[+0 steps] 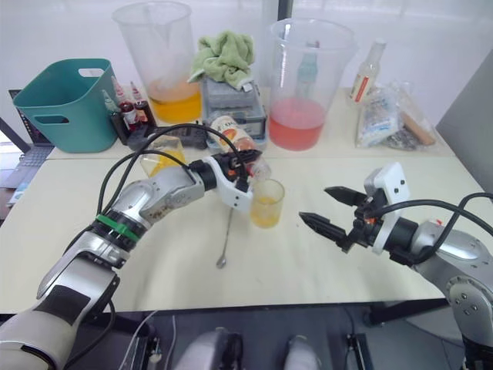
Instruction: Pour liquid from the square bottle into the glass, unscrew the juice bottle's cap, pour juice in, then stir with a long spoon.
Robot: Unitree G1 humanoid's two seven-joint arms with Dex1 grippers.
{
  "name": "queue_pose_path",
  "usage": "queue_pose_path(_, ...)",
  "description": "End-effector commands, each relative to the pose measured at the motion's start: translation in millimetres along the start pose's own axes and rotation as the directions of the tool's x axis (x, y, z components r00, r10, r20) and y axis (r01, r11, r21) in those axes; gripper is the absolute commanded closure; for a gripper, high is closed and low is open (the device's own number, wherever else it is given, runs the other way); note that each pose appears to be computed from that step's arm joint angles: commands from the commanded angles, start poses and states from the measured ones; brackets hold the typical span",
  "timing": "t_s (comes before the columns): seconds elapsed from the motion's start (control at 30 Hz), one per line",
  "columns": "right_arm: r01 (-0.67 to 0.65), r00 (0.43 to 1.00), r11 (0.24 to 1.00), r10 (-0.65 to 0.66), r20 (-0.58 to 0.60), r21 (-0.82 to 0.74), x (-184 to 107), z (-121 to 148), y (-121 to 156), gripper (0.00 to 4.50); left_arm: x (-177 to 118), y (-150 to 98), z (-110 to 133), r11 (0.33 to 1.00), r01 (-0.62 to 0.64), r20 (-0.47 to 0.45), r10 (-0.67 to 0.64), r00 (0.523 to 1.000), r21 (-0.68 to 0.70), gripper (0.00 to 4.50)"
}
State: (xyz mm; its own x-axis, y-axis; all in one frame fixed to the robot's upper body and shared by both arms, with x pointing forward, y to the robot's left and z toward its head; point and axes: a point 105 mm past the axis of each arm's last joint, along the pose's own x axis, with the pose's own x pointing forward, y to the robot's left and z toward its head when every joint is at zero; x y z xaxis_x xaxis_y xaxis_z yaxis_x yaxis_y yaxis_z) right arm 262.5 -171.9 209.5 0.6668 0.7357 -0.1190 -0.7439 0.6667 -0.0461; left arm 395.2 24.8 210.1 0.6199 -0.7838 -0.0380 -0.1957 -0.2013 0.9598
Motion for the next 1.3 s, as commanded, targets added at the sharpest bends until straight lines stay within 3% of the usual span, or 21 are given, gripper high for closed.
queue_pose_path(0.03,-0.01,0.999,0.999,0.011,0.033,-0.035,0.4,8.5,2.1,0.02,2.0,28.3,3.1,0.994,-0.085,0.025,0.084,0.996,0.065,3.23)
queue_pose_path(0.8,-0.024,0.999,0.999,0.025,0.037,-0.034,4.4,9.4,3.2,0.02,1.1,36.8,1.7,0.982,-0.131,0.026,0.128,0.991,0.137,3.23)
queue_pose_path(1.3,-0.028,0.999,0.999,0.029,0.033,-0.034,4.2,8.4,1.9,0.02,1.4,38.3,1.9,0.986,-0.134,0.021,0.133,0.991,0.1,3.23)
